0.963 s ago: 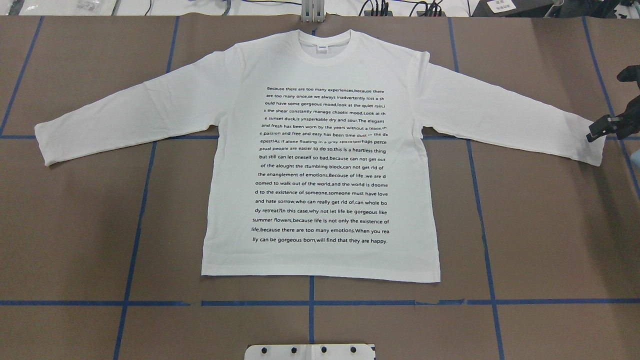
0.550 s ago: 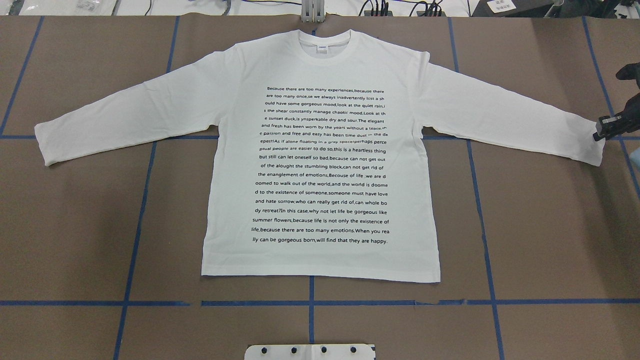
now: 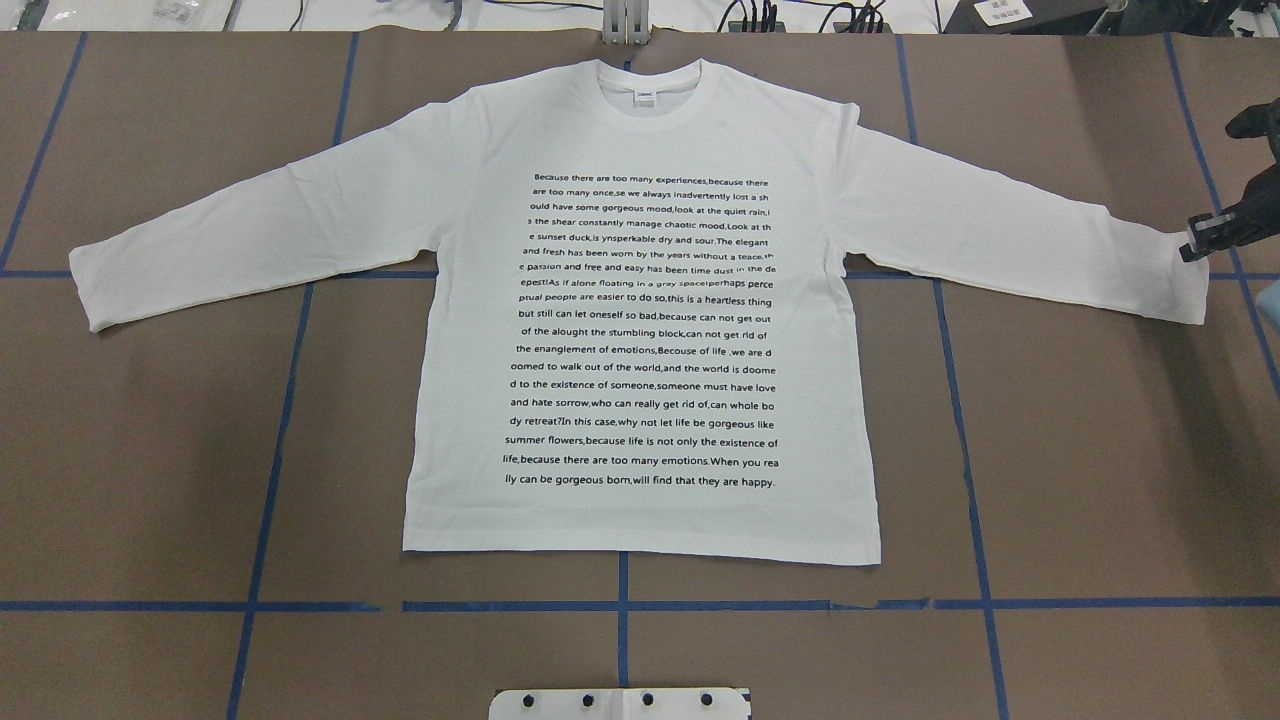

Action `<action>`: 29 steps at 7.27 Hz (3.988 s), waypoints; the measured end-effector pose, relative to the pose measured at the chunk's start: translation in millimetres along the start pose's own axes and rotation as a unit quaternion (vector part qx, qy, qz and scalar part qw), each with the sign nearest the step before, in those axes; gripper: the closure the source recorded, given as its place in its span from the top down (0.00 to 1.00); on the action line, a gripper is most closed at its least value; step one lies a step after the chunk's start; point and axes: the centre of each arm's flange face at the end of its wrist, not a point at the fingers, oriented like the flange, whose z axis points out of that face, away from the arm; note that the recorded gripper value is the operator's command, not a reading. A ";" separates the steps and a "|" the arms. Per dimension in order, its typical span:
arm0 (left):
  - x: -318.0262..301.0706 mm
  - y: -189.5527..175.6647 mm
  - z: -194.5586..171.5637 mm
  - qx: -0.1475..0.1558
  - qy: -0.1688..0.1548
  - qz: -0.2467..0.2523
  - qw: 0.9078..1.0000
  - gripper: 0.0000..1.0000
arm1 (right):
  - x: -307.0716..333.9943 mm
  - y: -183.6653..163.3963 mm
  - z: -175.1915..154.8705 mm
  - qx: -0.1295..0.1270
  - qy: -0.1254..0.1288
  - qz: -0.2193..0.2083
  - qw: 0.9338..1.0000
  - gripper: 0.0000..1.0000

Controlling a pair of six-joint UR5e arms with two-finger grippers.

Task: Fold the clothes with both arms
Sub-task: 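Grasp the sleeve near the right gripper and lift it across the shirt, then lay the sleeve over the shirt's upper body with the right gripper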

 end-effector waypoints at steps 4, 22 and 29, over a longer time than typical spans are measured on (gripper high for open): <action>-1.5 0.3 -1.2 0.001 -0.001 -0.001 1.000 1.00 | -127.7 -44.1 -81.8 0.052 -0.092 0.054 0.993 0.00; -12.8 1.5 5.6 -0.006 -0.012 -0.011 1.000 1.00 | -766.2 -143.0 -49.3 0.134 -0.135 0.163 0.968 0.79; -14.4 -10.4 10.7 0.000 -0.021 -0.045 0.999 1.00 | -785.6 -121.9 -34.9 0.187 -0.185 0.191 0.946 0.98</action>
